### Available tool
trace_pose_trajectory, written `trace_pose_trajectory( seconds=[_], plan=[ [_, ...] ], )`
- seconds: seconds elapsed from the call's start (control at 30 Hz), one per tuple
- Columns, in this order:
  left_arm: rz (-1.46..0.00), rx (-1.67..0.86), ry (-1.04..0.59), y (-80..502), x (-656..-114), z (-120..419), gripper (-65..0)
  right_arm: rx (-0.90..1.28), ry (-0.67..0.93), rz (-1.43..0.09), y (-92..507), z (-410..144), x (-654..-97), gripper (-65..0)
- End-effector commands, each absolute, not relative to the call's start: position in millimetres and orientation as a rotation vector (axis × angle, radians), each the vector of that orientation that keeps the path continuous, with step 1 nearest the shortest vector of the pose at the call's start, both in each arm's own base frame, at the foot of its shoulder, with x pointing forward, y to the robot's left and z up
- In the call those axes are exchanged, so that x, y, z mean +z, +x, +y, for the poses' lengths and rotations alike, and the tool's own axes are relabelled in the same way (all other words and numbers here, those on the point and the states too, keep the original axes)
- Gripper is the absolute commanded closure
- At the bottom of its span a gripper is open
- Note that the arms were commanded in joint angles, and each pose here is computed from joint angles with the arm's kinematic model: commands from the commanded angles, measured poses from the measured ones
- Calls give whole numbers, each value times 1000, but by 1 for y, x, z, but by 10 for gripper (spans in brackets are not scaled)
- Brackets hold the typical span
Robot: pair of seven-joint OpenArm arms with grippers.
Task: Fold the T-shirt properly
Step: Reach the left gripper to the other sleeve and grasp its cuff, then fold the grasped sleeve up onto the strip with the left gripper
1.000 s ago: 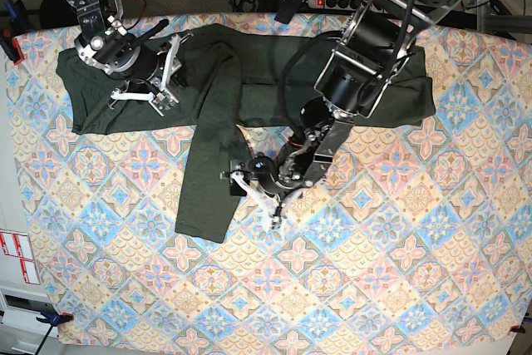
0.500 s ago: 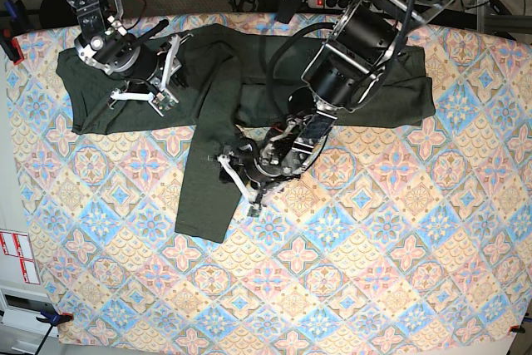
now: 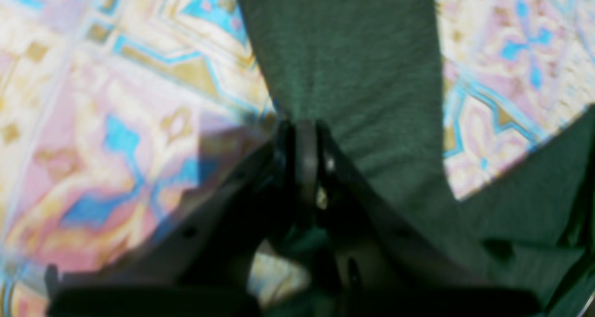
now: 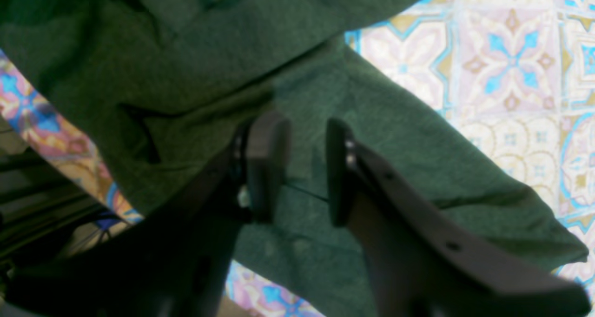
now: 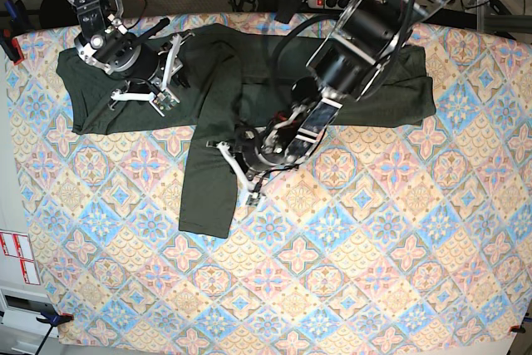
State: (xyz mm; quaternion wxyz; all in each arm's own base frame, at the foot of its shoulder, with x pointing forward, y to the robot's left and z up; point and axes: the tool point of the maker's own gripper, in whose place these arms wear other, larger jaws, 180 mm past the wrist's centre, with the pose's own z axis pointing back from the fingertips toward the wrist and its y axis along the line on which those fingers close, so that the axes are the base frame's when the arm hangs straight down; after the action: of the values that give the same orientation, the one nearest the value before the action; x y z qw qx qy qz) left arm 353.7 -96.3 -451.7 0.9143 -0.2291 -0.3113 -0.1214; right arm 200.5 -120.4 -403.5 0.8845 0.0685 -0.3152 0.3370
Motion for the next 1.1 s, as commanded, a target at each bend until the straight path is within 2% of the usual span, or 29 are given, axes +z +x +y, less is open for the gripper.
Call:
trace_pose_trajectory(
  seconds=[0.0, 0.1, 0.3, 0.5, 0.77, 1.07],
  plan=[
    [-717, -259, -483, 368, -430, -93, 0, 705, 148, -697, 207, -119, -394, -172],
    [-776, -264, -495, 360, -415, -79, 0, 705, 148, -697, 207, -119, -394, -172],
    [-856, -181, -400, 343, -399, -25, 0, 705, 147, -701, 209, -119, -393, -172],
    [-898, -163, -368, 303, -379, 8, 0, 706, 148, -701, 209, -118, -393, -172],
    [-867, -72, -303, 249, -371, 42, 0, 706, 148, -701, 209, -118, -393, -172],
    [-748, -8, -228, 203, -399, 64, 0, 706, 148, -701, 209, -118, -393, -172]
  ],
)
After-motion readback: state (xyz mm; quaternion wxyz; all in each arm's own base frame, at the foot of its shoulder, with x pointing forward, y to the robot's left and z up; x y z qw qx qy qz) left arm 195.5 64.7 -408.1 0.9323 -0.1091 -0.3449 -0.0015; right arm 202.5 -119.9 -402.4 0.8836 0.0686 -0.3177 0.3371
